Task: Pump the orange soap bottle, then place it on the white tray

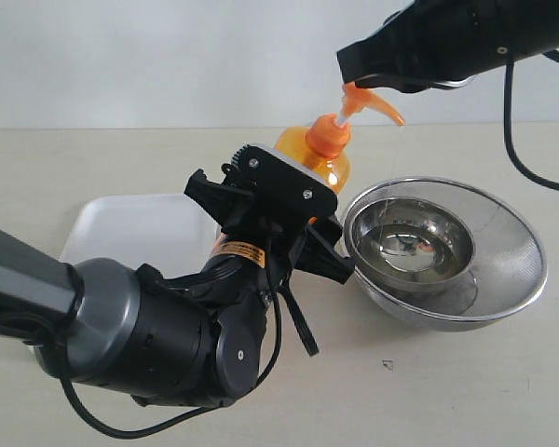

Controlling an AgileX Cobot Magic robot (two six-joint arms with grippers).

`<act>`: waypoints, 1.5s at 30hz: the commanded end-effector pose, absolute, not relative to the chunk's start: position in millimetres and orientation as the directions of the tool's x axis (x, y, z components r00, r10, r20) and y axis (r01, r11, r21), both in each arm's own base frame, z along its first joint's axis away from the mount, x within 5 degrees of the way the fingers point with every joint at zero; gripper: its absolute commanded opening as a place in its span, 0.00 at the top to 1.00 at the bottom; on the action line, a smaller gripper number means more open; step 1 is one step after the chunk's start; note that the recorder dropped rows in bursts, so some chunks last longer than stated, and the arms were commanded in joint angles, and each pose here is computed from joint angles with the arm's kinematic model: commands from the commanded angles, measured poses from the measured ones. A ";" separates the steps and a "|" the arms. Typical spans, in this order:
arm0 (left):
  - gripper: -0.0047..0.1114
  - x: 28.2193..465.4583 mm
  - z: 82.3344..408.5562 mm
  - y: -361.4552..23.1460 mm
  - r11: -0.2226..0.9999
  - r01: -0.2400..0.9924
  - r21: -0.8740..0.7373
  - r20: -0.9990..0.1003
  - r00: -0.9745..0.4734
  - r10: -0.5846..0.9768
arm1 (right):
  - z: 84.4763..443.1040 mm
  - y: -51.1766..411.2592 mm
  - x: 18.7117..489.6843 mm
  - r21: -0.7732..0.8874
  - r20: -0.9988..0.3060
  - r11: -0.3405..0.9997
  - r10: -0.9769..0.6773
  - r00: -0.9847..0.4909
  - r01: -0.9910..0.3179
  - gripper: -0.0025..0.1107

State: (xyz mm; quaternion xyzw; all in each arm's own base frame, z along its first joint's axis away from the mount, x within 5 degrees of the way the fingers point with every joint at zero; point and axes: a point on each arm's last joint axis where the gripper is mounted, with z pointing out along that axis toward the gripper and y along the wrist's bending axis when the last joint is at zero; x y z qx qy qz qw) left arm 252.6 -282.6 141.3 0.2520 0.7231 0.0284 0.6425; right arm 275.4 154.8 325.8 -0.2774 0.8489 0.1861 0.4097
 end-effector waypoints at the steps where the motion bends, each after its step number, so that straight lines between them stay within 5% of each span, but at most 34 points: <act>1: 0.92 246.5 133.0 -292.2 0.855 0.410 0.318 -0.916 -0.098 0.388 | 305.3 153.7 266.2 0.083 -0.711 0.744 -0.422 -0.562 -0.664 0.98; 22: 0.92 247.7 134.5 -290.0 0.890 0.374 0.262 -0.938 -0.117 0.325 | 421.9 93.7 158.8 0.021 -0.960 0.813 -0.147 -0.239 -0.582 0.98; 31: 0.92 247.6 134.9 -290.5 0.899 0.374 0.230 -0.948 -0.124 0.294 | 343.1 63.4 111.5 0.275 -0.945 0.846 0.152 -0.288 -0.457 0.98; 37: 0.92 247.3 136.5 -291.9 0.900 0.383 0.207 -0.955 -0.119 0.270 | 277.8 38.5 74.7 0.368 -0.930 0.831 0.319 -0.185 -0.417 0.98; 42: 0.92 247.3 136.6 -291.9 0.904 0.381 0.196 -0.958 -0.122 0.259 | 215.7 28.6 62.9 0.387 -0.922 0.838 0.352 -0.160 -0.386 0.98; 45: 0.92 247.3 136.6 -291.9 0.904 0.381 0.196 -0.958 -0.122 0.259 | 208.1 28.1 61.1 0.387 -0.922 0.838 0.347 -0.172 -0.386 0.98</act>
